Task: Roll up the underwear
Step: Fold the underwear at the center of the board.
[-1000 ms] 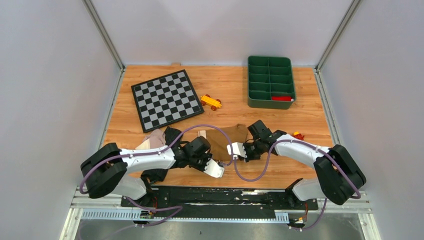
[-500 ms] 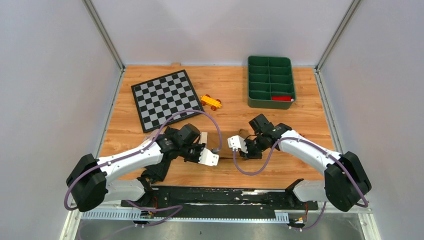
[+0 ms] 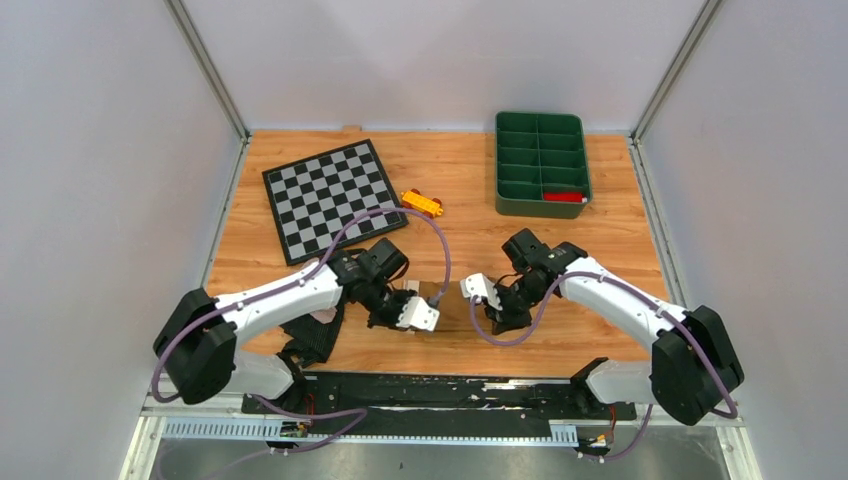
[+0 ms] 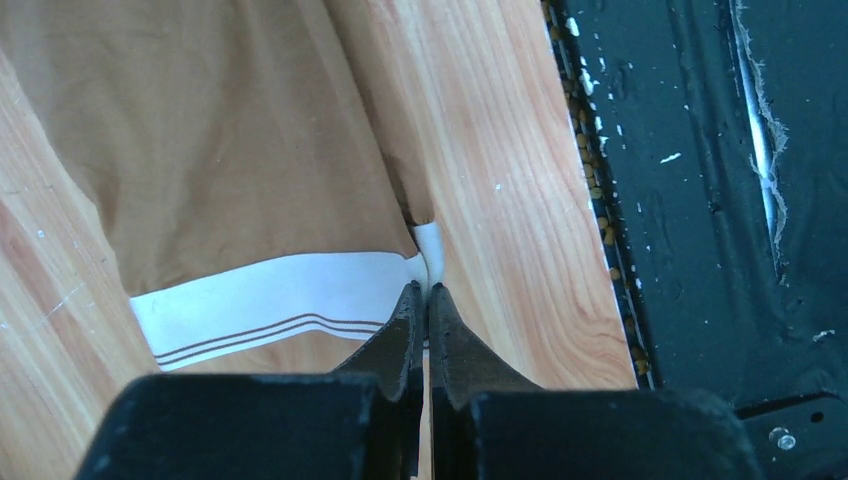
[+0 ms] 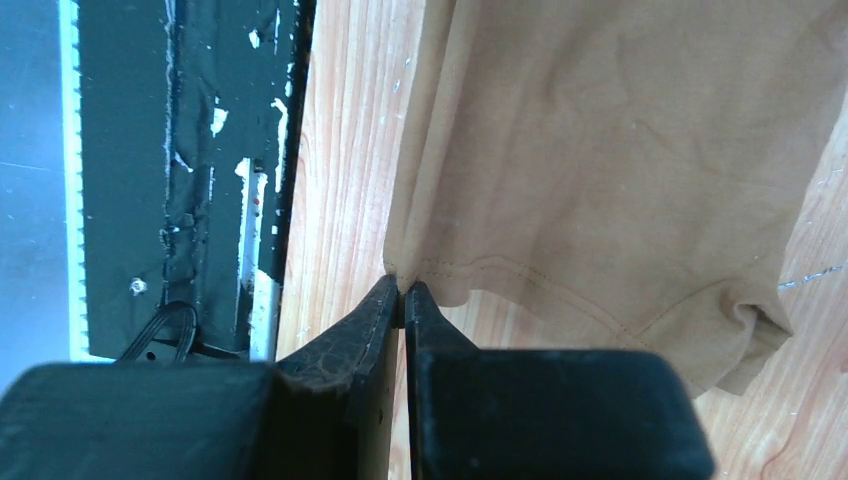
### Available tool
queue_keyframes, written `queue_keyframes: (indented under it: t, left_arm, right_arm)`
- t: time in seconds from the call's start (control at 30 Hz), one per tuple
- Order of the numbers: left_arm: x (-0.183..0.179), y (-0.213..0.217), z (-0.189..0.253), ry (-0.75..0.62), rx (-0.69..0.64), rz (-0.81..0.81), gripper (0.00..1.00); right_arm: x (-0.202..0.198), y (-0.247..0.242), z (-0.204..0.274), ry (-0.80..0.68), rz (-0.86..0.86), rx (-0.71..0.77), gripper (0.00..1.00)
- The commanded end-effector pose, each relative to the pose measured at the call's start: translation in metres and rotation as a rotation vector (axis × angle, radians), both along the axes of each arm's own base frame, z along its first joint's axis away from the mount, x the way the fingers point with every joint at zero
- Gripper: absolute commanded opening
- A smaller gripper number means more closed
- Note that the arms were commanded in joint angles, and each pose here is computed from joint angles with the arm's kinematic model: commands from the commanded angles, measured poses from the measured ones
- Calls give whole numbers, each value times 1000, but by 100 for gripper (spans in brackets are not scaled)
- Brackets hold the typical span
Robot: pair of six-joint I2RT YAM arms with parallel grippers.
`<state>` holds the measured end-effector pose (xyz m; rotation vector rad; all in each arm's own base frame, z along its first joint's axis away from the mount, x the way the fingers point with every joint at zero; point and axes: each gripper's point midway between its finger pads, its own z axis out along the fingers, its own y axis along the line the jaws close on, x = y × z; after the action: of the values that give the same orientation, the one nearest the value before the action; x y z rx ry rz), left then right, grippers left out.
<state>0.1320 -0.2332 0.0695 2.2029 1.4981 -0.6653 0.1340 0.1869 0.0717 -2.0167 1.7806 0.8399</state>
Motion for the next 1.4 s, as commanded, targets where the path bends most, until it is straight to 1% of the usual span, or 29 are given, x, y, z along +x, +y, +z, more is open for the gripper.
queue_keyframes:
  t: [0.0,0.13,0.2,0.23,0.33,0.4,0.63,1.0,1.2,1.37]
  left_arm:
    - [8,-2,10,96,7,-7,0]
    - [27,-7,15,170,-7,32,0]
    - [28,-7,15,240,3,23,0]
    - [24,-3,15,292,32,14,0]
    - [31,-3,18,391,54,20,0]
    - [39,-5,23,411,51,33,0]
    - [68,-20,31,392,46,25,0]
    - [126,-40,26,278,61,56,0]
    - [155,-59,23,271,54,78,0]
    - [183,-76,15,239,43,101,0]
  right_arm:
    - [-6,5,21,93,-1,46,7]
    - [2,7,27,193,-42,63,7]
    - [7,6,29,243,-65,67,7]
    - [9,5,27,280,-76,61,7]
    - [21,0,29,339,-109,65,7]
    - [29,-2,30,366,-134,73,7]
    - [47,-6,31,440,-190,101,8]
    - [64,-19,24,525,-287,120,9]
    - [83,-26,22,600,-367,155,9]
    - [104,-40,14,639,-458,178,8]
